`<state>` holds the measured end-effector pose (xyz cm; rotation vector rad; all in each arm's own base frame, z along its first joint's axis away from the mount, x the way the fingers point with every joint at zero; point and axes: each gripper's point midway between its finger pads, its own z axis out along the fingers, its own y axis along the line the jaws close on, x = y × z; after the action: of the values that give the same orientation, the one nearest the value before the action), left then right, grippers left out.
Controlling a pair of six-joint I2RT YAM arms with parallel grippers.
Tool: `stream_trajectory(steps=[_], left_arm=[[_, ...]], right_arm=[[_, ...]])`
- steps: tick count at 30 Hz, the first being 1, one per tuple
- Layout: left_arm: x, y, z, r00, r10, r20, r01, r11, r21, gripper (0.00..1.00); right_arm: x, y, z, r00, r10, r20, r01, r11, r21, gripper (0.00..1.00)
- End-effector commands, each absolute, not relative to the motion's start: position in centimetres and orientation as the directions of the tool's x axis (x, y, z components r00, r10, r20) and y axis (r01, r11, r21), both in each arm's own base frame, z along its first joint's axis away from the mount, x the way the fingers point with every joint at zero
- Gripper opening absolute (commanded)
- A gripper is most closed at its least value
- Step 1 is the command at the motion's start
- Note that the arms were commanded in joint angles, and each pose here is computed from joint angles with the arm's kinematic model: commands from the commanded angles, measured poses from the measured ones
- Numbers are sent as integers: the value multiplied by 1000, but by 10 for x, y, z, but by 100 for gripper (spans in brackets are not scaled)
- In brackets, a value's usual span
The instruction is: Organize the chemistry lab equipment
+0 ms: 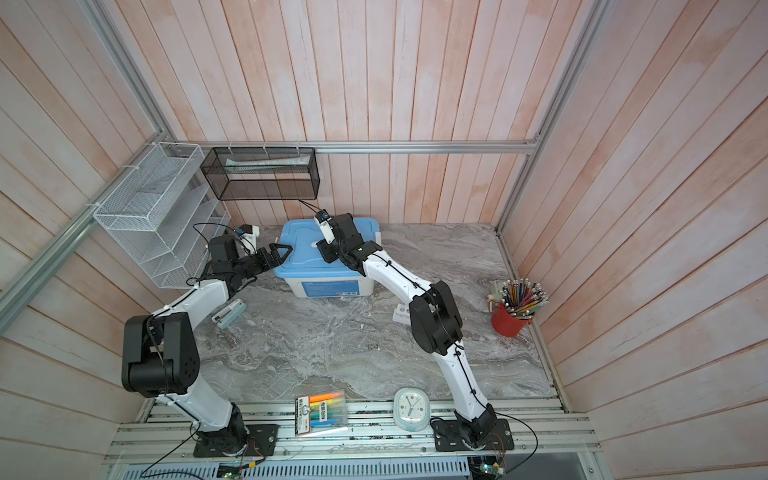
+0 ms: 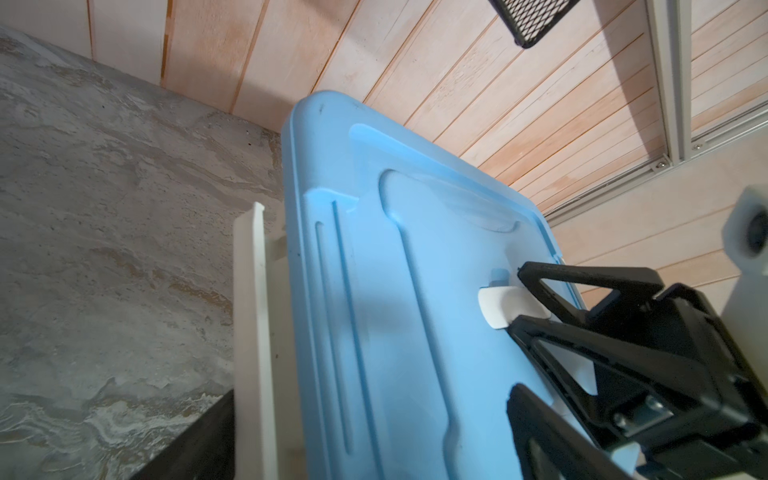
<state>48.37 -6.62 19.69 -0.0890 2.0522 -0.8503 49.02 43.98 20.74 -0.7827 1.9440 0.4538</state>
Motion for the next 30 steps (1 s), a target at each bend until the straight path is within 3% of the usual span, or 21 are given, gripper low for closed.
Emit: stream_trajectory(steps=[1, 30], left_arm=[[484, -73, 234, -537, -314, -783, 324, 780, -536, 99], [484, -97, 248, -535, -253, -806, 355, 798, -486, 98]], right_arm=[[477, 444, 172, -414, -380, -827, -709, 705, 32, 57], [473, 444, 165, -433, -365, -824, -711, 700, 63, 57]])
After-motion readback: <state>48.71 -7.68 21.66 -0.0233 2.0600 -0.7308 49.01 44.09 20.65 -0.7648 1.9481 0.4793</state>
